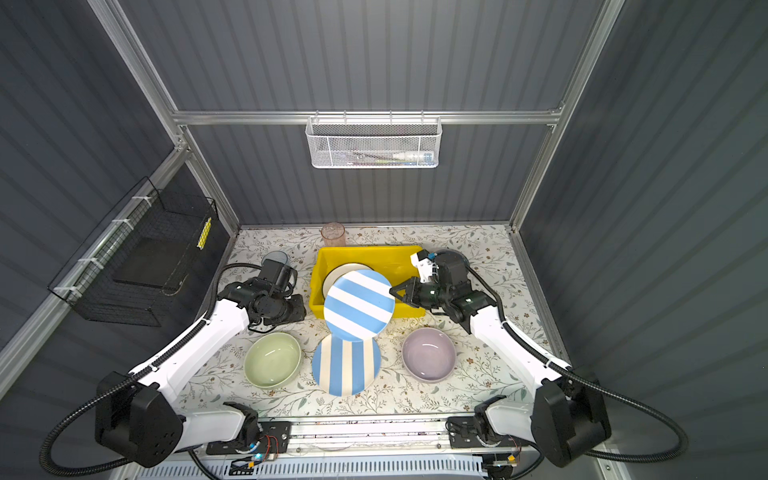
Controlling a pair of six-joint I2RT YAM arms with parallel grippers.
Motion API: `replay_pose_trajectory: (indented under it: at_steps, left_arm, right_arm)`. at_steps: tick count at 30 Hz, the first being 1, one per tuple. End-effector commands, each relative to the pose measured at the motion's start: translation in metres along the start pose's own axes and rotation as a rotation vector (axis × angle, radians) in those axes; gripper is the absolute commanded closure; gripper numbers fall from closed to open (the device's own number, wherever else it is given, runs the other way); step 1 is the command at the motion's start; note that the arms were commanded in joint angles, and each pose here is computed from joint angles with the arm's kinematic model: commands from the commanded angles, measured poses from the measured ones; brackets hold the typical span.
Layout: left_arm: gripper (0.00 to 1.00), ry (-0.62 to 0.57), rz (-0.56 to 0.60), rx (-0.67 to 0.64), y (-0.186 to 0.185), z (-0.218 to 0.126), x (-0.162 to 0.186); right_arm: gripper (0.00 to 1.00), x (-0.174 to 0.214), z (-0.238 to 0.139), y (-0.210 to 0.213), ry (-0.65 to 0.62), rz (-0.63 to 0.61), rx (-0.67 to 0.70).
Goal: Place the mixed dishes into the plastic bin
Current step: 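Lower the striped plate into the bin onto the stacked plates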
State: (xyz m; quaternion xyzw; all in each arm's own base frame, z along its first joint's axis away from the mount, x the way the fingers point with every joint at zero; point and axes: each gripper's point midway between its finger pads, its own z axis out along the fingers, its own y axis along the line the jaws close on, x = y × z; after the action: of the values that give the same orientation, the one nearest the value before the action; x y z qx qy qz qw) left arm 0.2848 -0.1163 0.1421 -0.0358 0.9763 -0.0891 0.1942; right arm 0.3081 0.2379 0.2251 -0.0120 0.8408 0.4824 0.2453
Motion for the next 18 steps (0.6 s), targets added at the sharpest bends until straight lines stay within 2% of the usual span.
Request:
replay_pose_trajectory:
  at_steps: [1,8,12,18]
  left_arm:
    - [0.56,-0.025,0.024,0.047,-0.01,0.0,-0.015]
    - [0.58,-0.05,0.032,0.069,-0.016,0.004,-0.033]
    - [0.59,-0.048,0.04,0.071,-0.018,0.009,-0.04]
    - [0.61,-0.044,0.05,0.077,-0.019,0.018,-0.045]
  right_arm:
    - [1.0,-0.033,-0.002,0.009,-0.079,0.003,-0.026]
    - [1.0,-0.068,0.011,-0.008,-0.131,0.044,0.006]
    - [1.0,-0.082,0.024,-0.025,-0.153,0.056,0.07]
    - [1.0,-0.098,0.047,-0.041,-0.158,0.082,0.071]
